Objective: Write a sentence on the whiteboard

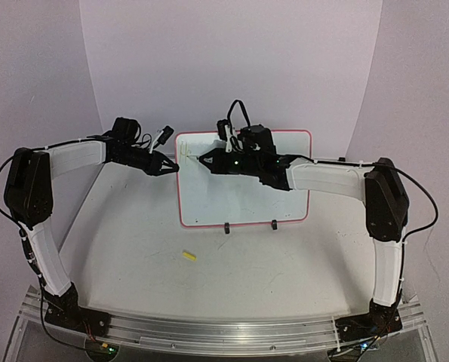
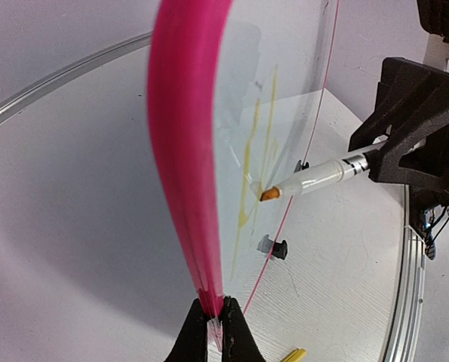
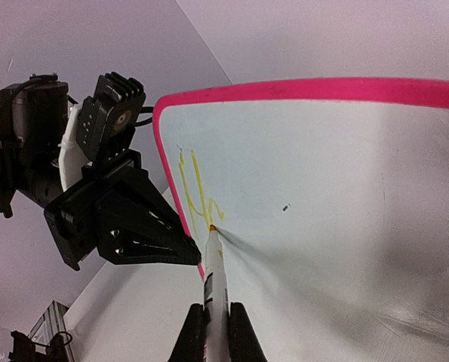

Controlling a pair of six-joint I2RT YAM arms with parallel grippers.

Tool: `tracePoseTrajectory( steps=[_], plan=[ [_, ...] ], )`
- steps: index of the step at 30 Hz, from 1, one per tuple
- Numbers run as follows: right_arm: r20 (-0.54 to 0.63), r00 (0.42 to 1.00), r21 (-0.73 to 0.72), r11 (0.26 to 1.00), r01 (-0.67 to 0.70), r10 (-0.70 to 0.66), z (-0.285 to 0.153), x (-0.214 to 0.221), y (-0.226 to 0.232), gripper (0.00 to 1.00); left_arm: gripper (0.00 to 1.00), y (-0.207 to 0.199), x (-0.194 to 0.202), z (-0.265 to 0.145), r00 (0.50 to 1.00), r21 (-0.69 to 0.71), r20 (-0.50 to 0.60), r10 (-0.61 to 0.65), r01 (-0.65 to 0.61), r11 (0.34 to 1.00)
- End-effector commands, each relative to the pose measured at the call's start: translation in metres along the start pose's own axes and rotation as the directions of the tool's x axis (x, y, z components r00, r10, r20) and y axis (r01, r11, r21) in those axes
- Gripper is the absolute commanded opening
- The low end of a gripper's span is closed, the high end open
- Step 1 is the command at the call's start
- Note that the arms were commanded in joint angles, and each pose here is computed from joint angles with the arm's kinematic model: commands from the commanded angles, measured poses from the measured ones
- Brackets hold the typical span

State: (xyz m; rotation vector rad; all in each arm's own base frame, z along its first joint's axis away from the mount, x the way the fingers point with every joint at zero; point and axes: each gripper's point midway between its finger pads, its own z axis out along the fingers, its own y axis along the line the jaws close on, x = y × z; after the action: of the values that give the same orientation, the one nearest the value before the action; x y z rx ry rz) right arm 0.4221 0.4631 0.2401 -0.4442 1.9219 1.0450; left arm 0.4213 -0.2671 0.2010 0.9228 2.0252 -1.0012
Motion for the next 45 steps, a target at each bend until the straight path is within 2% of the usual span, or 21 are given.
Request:
tracePoseTrajectory(
  steps=[1,25,37,45],
  plan=[
    [0.004,1.0,0.038,0.999,0.013,-0.013,-0.005,-0.004,-0.007,0.0,0.0,-0.009,-0.021,-0.013,0.996,-0.028,0.042,0.074,-0.073,0.997],
    [0.098,0.994,0.071,0.997,0.035,-0.042,-0.022,-0.041,0.003,0.0,0.0,-0.009,-0.022,-0.015,0.996,-0.034,0.042,0.08,-0.078,0.996],
    [0.124,0.991,0.071,0.997,0.034,-0.043,-0.028,-0.049,0.005,0.0,0.0,-0.009,-0.021,-0.015,0.996,-0.033,0.042,0.079,-0.077,0.996],
    [0.097,0.995,0.064,0.998,0.024,-0.03,-0.019,-0.037,0.001,0.0,0.0,-0.01,-0.022,-0.015,0.996,-0.032,0.043,0.08,-0.078,0.996]
  ],
)
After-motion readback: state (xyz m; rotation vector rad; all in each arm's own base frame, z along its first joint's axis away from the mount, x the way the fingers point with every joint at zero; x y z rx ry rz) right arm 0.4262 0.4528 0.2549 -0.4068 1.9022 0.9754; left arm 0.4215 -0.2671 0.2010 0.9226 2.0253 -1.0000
